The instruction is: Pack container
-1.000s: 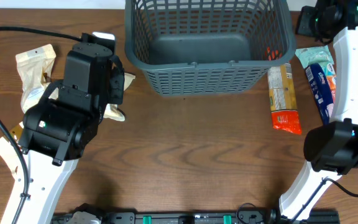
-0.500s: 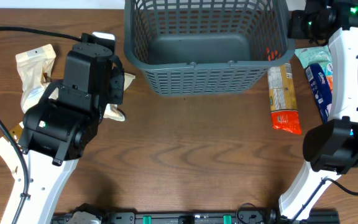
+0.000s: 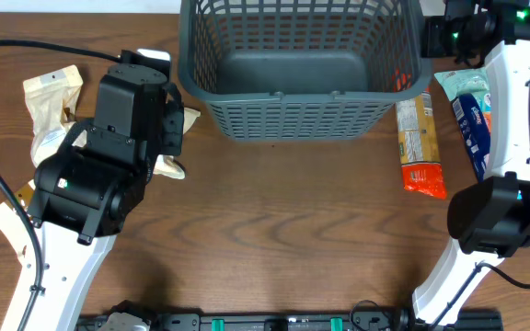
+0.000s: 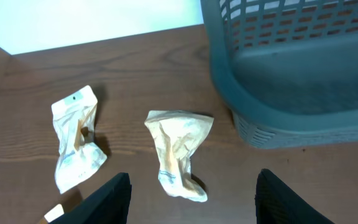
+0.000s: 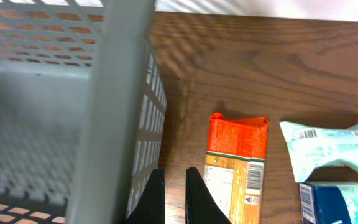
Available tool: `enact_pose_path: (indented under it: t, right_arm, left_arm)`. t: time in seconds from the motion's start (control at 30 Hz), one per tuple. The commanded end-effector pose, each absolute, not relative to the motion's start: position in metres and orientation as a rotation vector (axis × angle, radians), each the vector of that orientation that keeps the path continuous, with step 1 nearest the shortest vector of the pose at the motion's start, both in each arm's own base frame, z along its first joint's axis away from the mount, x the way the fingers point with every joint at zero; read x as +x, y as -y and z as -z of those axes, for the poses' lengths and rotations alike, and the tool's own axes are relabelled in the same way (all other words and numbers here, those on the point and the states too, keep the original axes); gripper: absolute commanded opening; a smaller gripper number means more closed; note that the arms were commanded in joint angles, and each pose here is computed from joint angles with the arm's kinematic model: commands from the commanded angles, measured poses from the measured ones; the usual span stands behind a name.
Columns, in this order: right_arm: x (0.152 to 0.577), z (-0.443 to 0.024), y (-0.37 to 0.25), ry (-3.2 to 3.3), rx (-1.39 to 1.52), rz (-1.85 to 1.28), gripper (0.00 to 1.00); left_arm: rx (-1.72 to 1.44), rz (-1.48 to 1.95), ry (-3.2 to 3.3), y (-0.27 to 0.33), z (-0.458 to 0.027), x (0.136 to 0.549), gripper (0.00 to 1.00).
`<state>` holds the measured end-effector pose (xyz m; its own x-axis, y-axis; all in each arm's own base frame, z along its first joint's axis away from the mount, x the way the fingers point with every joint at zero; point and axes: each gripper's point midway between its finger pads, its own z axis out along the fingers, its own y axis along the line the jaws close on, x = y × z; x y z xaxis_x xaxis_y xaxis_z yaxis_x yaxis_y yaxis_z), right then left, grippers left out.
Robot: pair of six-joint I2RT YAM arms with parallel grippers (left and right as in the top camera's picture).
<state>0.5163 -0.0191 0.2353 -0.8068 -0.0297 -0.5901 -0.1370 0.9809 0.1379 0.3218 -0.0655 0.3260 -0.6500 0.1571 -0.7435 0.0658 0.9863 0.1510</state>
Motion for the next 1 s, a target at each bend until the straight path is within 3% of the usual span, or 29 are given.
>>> enact_pose_path:
  t: [0.0,0.97]
  right_arm:
    - [0.515,-0.236,-0.006,-2.485,-0.229,-0.302,0.01]
    - [0.517,-0.238,-0.033,-2.455,-0.352,-0.305,0.02]
  left_arm:
    - [0.139,-0.148,-2.254,0.061,-0.337,0.320,0.53]
    - [0.139,-0.147,-2.254,0.061,-0.337,0.320,0.53]
